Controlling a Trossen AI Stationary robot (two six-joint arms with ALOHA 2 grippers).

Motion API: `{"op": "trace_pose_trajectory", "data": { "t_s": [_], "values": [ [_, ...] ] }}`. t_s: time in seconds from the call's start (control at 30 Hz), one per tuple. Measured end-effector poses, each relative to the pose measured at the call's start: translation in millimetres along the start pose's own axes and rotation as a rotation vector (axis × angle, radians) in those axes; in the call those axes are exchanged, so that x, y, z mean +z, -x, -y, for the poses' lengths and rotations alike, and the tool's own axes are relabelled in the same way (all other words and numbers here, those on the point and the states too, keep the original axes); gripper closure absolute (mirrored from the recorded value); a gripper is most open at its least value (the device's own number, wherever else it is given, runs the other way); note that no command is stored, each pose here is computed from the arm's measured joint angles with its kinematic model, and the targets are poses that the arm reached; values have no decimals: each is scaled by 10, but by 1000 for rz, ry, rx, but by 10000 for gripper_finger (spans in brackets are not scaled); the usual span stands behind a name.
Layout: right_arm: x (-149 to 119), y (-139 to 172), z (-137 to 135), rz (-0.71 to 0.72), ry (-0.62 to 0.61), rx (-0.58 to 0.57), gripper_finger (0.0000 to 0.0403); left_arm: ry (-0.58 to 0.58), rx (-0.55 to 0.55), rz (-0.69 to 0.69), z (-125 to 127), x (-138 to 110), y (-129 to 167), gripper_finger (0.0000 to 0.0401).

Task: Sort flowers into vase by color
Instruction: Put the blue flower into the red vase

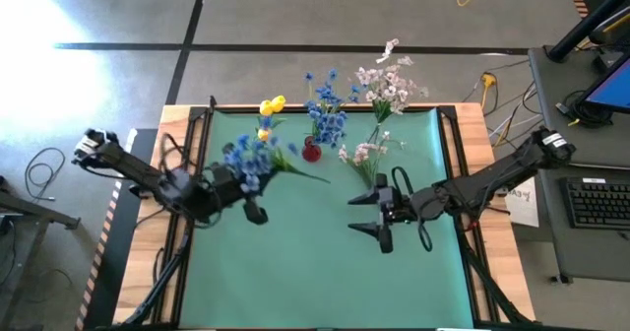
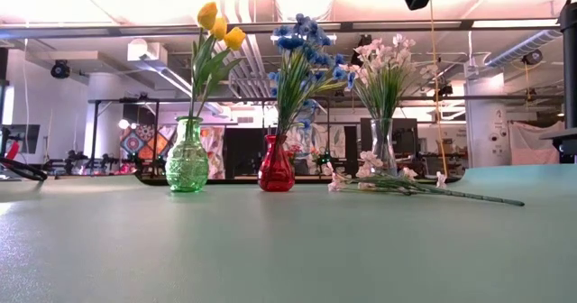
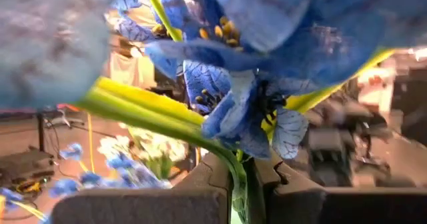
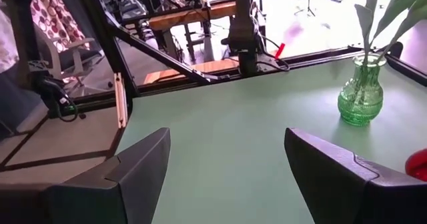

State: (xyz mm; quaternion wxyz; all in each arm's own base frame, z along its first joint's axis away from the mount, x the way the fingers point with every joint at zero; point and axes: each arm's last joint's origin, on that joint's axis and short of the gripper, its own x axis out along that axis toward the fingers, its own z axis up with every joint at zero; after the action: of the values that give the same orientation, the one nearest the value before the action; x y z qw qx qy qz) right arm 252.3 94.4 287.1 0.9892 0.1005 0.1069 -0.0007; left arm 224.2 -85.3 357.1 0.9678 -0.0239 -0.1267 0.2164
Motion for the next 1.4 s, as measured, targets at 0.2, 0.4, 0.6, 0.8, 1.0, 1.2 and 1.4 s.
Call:
{"op": "trace_pose_trajectory", "data": {
  "t_s": [0.2, 0.4, 0.6, 0.8, 1.0, 1.2, 1.4],
  "values": [
    [-54, -54, -5, -22, 2, -7, 115, -21, 23, 23, -154, 155, 49, 401],
    [-64, -65, -4, -25, 3, -9, 115, -43, 24, 4, -155, 131, 45, 401],
    [-62, -67, 0, -24, 6, -10, 115, -162, 136, -82, -168, 388, -132, 401],
    [-62, -67, 1, -24, -6, -11, 115, -329, 218, -236, -310, 840, -466, 401],
    [-63, -67, 1, -24, -16, -11, 115, -382, 237, -265, -600, 1109, -842, 401],
    [-80, -67, 5, -37, -34, -15, 115, -392, 237, -285, -1059, 1128, -1152, 401],
    [-86, -67, 7, -43, -36, -17, 115, -330, 260, -373, -1469, 874, -1394, 401]
  ]
}}
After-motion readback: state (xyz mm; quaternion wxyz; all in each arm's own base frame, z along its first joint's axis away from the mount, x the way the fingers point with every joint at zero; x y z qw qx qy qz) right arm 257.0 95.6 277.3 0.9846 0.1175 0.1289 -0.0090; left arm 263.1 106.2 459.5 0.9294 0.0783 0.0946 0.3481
